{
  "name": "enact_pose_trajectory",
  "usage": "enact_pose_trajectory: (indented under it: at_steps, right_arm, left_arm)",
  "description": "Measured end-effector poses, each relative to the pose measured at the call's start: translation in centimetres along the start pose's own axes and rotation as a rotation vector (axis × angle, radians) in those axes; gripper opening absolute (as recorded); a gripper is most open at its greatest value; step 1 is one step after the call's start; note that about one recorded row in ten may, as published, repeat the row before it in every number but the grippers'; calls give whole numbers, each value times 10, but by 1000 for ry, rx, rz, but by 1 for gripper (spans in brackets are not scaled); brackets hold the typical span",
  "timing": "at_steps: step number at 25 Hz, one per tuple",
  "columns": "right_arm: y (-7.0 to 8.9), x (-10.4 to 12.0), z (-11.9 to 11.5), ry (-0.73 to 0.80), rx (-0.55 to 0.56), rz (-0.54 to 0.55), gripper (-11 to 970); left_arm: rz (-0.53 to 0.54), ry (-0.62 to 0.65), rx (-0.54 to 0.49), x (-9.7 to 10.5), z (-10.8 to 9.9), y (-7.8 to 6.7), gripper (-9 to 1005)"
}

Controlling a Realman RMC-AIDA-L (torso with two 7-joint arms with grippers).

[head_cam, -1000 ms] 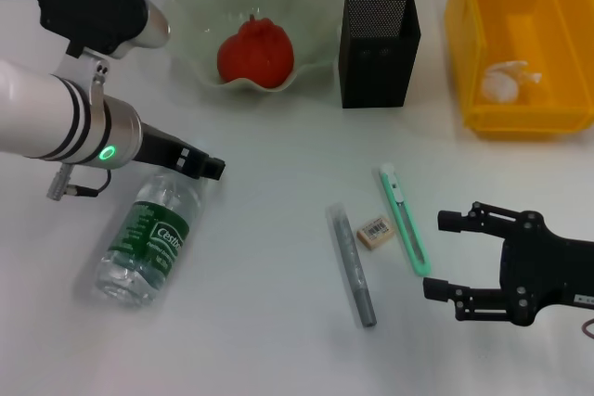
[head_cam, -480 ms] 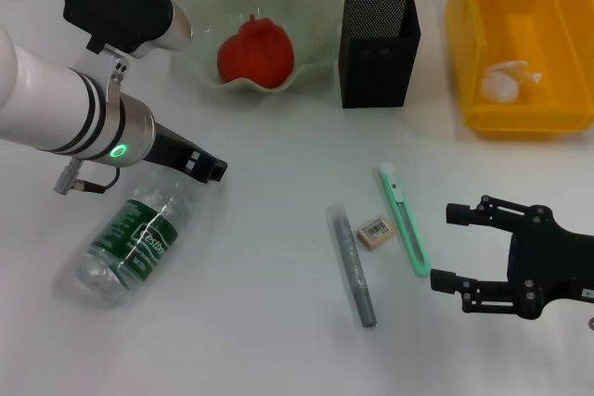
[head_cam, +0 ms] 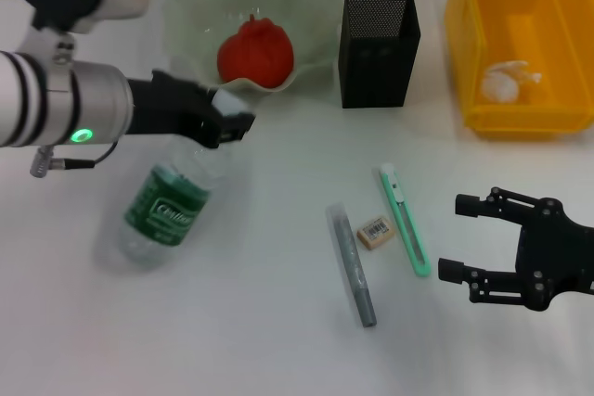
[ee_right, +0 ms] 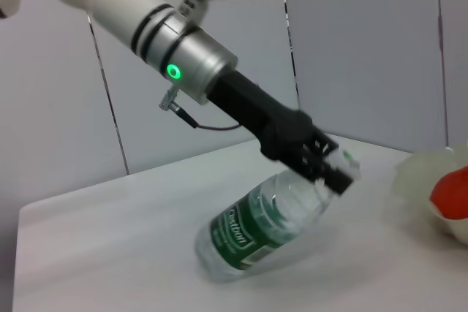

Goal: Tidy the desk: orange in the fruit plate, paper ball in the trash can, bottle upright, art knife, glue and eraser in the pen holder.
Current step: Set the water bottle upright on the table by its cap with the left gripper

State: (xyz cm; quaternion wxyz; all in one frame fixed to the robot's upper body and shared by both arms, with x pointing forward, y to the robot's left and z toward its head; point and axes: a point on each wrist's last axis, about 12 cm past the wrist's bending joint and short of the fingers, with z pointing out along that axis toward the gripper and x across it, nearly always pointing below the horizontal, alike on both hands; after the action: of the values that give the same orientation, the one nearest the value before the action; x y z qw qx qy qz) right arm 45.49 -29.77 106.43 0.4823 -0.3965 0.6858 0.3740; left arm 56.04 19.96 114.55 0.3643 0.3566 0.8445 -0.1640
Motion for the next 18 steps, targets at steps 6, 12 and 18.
enact_pose_trajectory:
  at_steps: [6,12,18]
  right_arm:
    - [-1,-2,-1,-6,1,4,837]
    - [-2,-3,-1,-6,0,14,837]
    - [-2,-6,-1,-7,-5,21,837]
  left_arm:
    - [138,-285,79,14,-24,4,449]
    - [168,-389,92,28,-23,10,446]
    - [172,-394,107,26,-18,11,445]
